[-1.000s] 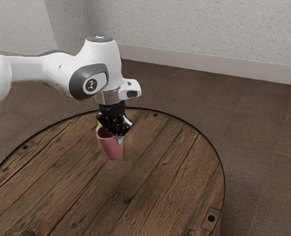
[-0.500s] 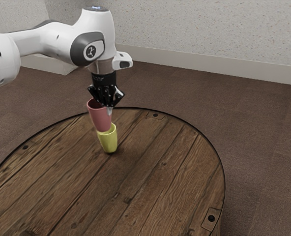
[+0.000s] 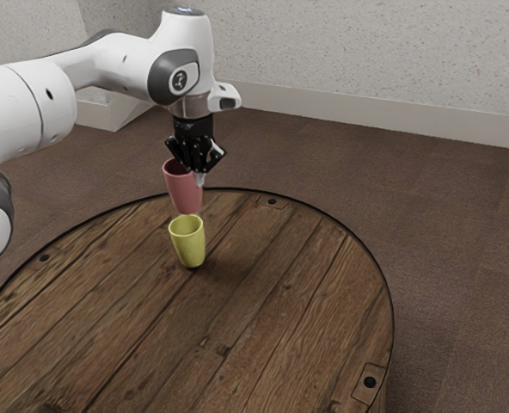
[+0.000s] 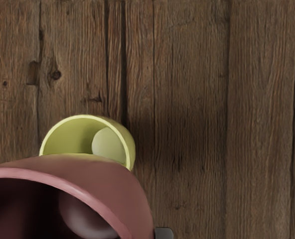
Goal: Place the right cup onto the left cup
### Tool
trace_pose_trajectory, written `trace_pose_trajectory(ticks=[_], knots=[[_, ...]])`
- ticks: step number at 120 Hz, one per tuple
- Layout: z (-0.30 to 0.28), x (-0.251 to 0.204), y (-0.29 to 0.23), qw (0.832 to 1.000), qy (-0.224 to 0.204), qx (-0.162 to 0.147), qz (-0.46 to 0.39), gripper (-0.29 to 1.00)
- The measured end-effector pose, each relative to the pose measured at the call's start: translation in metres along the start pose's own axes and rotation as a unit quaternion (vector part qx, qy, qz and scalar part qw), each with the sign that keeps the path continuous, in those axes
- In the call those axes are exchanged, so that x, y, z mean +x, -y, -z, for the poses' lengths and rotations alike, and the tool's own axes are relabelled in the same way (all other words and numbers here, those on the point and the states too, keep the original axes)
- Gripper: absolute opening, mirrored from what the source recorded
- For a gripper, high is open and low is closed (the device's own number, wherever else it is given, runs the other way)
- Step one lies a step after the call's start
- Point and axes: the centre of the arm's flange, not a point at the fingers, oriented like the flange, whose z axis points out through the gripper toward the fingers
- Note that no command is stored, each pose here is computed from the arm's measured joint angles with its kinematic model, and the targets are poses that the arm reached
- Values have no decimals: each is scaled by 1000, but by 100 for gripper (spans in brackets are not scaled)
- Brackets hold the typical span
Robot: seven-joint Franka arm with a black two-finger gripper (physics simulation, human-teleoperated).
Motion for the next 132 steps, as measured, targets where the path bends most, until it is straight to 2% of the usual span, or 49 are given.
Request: trace_pose_trajectory(ticks=[64,132], knots=[[-45,25,28,1000,21,-1,-2,-8],[-50,11,33,1000,8,-6,-8,-8]])
